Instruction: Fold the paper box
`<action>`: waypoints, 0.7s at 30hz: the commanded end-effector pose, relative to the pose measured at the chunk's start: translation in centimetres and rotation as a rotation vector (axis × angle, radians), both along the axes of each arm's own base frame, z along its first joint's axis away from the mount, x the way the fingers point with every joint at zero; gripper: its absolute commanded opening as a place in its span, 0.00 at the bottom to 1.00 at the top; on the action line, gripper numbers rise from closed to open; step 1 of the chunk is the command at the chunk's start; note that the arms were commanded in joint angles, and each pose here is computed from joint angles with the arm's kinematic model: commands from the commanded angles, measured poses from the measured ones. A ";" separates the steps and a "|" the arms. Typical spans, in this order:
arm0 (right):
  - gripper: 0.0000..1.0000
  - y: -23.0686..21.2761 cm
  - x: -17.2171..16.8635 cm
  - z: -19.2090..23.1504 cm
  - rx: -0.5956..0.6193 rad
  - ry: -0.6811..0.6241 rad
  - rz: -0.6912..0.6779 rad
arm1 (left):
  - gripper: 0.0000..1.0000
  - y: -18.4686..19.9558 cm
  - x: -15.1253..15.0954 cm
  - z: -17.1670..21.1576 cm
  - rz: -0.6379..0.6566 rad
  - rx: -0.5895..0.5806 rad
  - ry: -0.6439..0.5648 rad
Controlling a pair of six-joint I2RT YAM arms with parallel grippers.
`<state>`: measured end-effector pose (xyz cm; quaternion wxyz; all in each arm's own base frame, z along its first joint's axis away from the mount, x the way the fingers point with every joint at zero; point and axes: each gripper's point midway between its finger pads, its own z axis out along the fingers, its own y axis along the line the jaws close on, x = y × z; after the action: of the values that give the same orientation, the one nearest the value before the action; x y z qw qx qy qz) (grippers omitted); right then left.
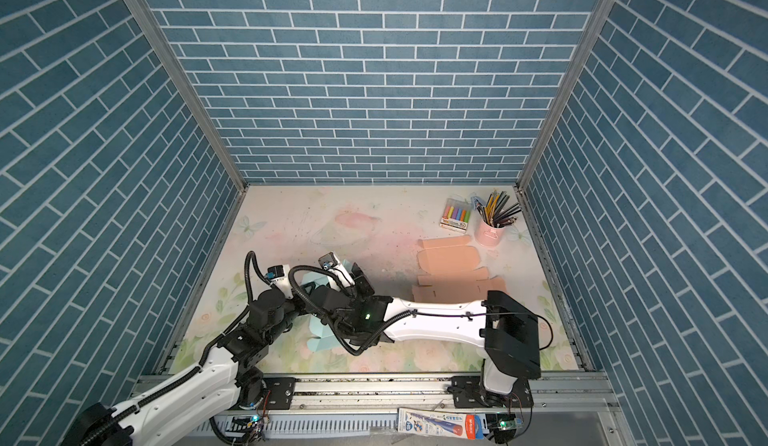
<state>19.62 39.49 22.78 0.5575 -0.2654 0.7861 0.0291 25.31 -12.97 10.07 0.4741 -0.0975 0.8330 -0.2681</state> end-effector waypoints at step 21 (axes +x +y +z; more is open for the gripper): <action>0.56 -0.2 2.2 -4.3 0.526 0.638 0.389 | 0.04 -7.3 -2.0 0.7 -0.365 0.248 -0.246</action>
<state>23.16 37.89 19.46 0.3672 -0.2343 0.8247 0.3608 22.87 -20.13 10.25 0.4983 0.1391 0.8133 -0.2661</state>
